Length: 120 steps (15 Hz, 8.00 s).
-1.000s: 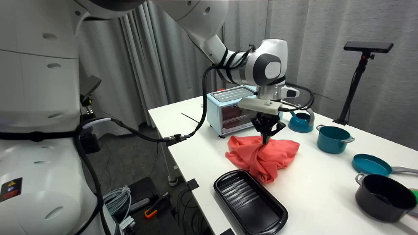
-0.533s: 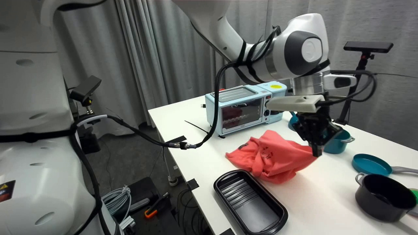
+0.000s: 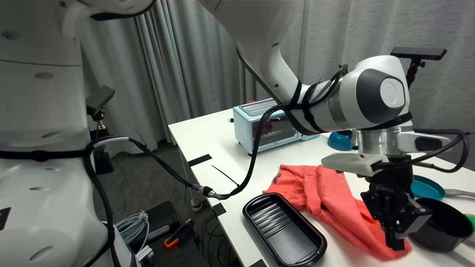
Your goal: Unfold the peach shirt on the table.
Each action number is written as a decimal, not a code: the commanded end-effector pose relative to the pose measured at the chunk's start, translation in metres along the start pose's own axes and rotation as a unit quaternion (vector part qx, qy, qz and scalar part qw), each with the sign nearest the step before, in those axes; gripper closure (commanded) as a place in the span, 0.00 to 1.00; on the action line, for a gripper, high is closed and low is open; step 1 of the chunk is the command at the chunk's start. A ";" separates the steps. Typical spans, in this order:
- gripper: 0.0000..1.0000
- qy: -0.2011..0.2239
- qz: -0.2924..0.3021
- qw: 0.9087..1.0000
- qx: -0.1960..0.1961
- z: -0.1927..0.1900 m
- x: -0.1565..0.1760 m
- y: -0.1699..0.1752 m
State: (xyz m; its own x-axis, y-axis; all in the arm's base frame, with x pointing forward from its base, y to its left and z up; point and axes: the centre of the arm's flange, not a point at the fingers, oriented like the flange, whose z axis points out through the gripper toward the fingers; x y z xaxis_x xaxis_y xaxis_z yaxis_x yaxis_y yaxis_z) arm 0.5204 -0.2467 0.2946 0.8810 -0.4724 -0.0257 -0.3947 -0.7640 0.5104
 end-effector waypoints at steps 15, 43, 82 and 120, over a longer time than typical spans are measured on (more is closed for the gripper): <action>0.00 0.117 -0.118 0.957 0.237 -0.149 0.075 -0.166; 0.73 0.083 -0.099 0.955 0.266 -0.055 0.069 -0.231; 0.00 0.177 -0.133 0.952 0.209 -0.070 0.026 -0.252; 0.32 0.028 -0.141 0.977 0.157 -0.054 -0.137 -0.121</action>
State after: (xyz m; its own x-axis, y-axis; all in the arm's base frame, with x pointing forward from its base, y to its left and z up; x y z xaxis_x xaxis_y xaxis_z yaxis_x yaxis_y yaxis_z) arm 0.5184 -0.0696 0.2907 0.9791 -0.1734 -0.1058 -0.1537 -0.9730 0.1724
